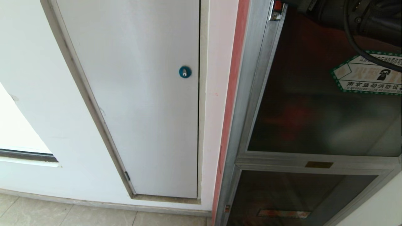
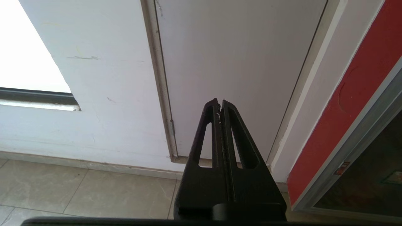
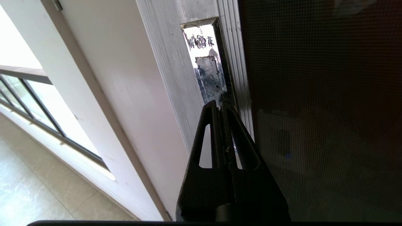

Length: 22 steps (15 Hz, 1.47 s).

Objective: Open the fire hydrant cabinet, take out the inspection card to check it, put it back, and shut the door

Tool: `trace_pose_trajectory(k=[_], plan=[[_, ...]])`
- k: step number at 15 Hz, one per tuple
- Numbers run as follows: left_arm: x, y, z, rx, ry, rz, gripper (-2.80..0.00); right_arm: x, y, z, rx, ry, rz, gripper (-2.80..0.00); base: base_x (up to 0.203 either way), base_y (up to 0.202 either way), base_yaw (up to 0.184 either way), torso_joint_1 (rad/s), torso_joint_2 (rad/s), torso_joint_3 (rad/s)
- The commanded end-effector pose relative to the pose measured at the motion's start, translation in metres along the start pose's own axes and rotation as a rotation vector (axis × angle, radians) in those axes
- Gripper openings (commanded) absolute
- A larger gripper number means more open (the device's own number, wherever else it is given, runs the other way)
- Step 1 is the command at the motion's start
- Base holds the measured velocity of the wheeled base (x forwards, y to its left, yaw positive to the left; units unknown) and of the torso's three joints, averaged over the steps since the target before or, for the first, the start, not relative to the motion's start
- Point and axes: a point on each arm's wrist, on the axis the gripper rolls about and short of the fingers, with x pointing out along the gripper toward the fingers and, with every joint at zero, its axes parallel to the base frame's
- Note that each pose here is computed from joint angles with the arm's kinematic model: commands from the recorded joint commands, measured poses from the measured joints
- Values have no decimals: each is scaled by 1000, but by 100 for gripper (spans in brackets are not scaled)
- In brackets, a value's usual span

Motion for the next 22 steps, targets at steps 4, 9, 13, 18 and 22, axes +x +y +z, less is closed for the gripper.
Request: trace_pose_trajectory(k=[4,9,13,18,22], plan=[[1,0,-5,0,18,1,-280,-20,10,10,3,-16,30,-280,0,0,0,0,0,0],[1,0,-5,0,17,1,-280,-40,17,14,6,-16,46,-280,0,0,0,0,0,0],[1,0,-5,0,17,1,-280,-58,20,17,6,-18,49,-280,0,0,0,0,0,0],[1,0,-5,0,18,1,-280,-90,23,20,6,-22,49,-280,0,0,0,0,0,0],[1,0,-5,0,17,1,-280,-117,25,19,5,-24,43,-280,0,0,0,0,0,0]])
